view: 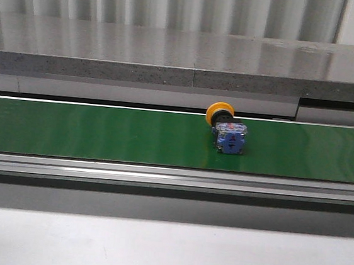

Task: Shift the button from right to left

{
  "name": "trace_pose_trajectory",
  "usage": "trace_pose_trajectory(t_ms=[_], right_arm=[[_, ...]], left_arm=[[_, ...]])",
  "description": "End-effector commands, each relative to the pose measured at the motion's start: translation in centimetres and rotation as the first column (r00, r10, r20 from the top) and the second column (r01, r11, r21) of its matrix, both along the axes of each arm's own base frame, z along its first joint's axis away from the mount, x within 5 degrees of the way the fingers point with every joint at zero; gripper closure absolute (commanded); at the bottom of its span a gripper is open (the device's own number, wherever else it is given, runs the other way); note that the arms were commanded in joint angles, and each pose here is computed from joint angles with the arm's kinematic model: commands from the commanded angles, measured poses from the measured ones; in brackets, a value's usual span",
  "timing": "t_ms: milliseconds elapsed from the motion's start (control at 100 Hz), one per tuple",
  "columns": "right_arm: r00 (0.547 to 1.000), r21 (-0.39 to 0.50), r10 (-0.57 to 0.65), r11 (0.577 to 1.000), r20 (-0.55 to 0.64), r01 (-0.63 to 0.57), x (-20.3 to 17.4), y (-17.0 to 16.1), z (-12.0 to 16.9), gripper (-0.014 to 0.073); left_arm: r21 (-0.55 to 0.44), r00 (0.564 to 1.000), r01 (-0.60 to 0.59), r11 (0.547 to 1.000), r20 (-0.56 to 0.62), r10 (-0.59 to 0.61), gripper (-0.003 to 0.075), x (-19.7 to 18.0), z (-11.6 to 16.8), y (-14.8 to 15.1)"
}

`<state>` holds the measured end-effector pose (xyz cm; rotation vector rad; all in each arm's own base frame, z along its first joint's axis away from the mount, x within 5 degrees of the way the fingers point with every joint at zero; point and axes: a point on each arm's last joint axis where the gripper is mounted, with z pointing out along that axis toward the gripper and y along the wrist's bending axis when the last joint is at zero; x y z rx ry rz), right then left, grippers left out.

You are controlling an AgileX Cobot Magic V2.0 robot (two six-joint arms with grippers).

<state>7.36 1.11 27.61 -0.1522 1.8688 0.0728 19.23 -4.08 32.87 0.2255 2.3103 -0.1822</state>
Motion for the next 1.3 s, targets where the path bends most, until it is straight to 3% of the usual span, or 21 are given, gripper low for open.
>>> trace_pose_trajectory(t_ms=[0, 270, 460, 650, 810, 1010, 1290], right_arm=[[0.995, 0.007, -0.012, 1.0, 0.095, 0.012, 0.2, -0.1, 1.4, 0.0662], [0.995, 0.007, -0.012, 1.0, 0.095, 0.012, 0.2, -0.1, 1.4, 0.0662], [0.995, 0.007, -0.012, 1.0, 0.095, 0.012, 0.2, -0.1, 1.4, 0.0662], [0.995, 0.007, -0.012, 1.0, 0.095, 0.012, 0.2, -0.1, 1.4, 0.0662], [0.995, 0.007, -0.012, 1.0, 0.095, 0.012, 0.2, -0.1, 1.4, 0.0662], [0.995, 0.007, -0.012, 1.0, 0.095, 0.012, 0.2, -0.1, 1.4, 0.0662], [0.995, 0.007, -0.012, 1.0, 0.094, 0.011, 0.2, -0.1, 1.4, 0.0662]], left_arm=[[-0.042, 0.997, 0.057, 0.997, 0.049, -0.055, 0.0176, 1.8, 1.6, -2.0], [-0.115, 0.982, 0.146, 0.983, -0.099, -0.158, 0.0176, 6.7, 1.1, -9.1], [-0.097, 0.933, 0.207, 0.973, -0.279, -0.227, 0.0176, 9.1, -0.7, -14.4], [-0.092, 0.9, 0.216, 0.972, -0.368, -0.234, 0.0176, 10.7, -1.9, -18.7], [-0.022, 0.889, 0.193, 0.981, -0.419, -0.184, 0.0206, 11.6, -2.8, -21.0], [-0.079, 0.886, 0.201, 0.976, -0.411, -0.216, 0.0209, 12.3, -2.4, -23.2], [-0.043, 0.864, 0.165, 0.985, -0.475, -0.166, 0.0209, 13.3, -4.1, -22.9]])
